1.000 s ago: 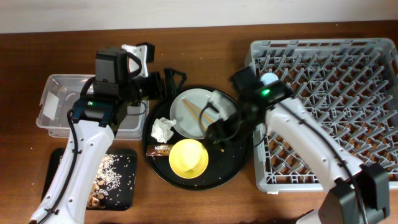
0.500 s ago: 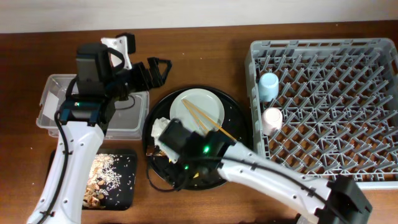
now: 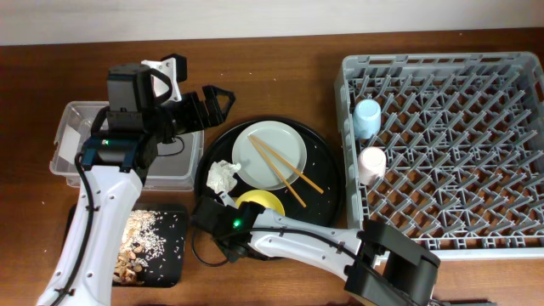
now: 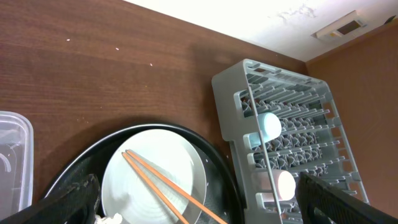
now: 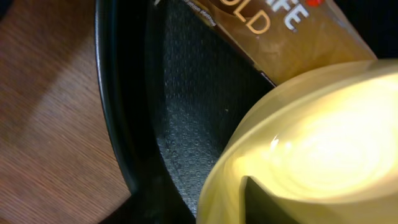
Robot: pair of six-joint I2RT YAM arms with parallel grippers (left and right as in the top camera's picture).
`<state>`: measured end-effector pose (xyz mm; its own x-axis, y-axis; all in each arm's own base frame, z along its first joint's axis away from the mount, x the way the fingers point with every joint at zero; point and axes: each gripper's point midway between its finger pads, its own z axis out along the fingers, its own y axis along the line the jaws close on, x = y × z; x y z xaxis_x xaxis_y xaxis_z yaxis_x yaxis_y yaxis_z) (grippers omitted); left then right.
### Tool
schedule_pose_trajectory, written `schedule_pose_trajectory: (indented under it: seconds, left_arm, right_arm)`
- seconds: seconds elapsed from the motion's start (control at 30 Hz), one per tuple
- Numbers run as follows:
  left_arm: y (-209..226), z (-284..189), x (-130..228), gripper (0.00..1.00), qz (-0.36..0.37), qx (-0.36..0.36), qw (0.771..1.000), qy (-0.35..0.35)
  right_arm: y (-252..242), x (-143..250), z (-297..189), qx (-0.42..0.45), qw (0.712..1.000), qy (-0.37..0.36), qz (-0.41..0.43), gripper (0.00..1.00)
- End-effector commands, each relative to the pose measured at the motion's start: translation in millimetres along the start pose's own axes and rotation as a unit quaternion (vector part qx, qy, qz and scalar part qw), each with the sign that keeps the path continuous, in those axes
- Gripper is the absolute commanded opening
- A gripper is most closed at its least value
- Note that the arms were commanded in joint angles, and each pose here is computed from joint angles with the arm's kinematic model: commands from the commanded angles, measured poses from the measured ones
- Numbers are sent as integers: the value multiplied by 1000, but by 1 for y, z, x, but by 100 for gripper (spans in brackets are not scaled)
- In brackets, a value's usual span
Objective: Sort waste into correct bins and load items into the dishwasher rack
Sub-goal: 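Grasp the yellow bowl with the right gripper and lift, then place the yellow bowl in the dish rack with the right gripper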
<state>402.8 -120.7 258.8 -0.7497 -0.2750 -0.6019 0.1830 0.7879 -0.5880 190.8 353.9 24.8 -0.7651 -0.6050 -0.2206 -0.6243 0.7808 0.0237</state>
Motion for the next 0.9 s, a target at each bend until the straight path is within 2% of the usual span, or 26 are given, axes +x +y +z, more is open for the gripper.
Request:
schedule_pose_trajectory:
  seconds: [0.0,0.03,0.07,0.27,0.4,0.47,0.6,0.7,0.87]
  left_arm:
    - [-5,-5,-5,99,7,4,1000,-9]
    - [-5,-5,-5,99,7,4,1000,-9]
    - [-5,-5,-5,99,7,4,1000,-9]
    - [-5,-5,-5,99,7,4,1000,-9]
    - [-5,-5,-5,99,7,4,1000,-9]
    - [-5,-5,-5,99,7,4,1000,-9]
    - [-5,-5,-5,99,7,4,1000,-9]
    - [-5,-5,-5,99,7,4,1000,-9]
    - [-5,-5,-5,99,7,4,1000,-9]
  right_arm:
    - [-3,2,3,11,1000,0,1,15]
    - [-3,2,3,11,1000,0,1,7]
    - [-3,0,-1,9,1000,-2,2,4]
    - [-10,-25,-69,-3,999,-37,13,4]
    - [-31,-38,-149,-12,997,-82,-1,4]
    - [-65,-48,-203,-18,990,-142,18,4]
    - [-173,-44,-283,-54,965,-245,81,4]
    - [-277,-28,-305,-93,935,-306,154,4]
    - [-381,-18,-297,-205,874,-403,178,4]
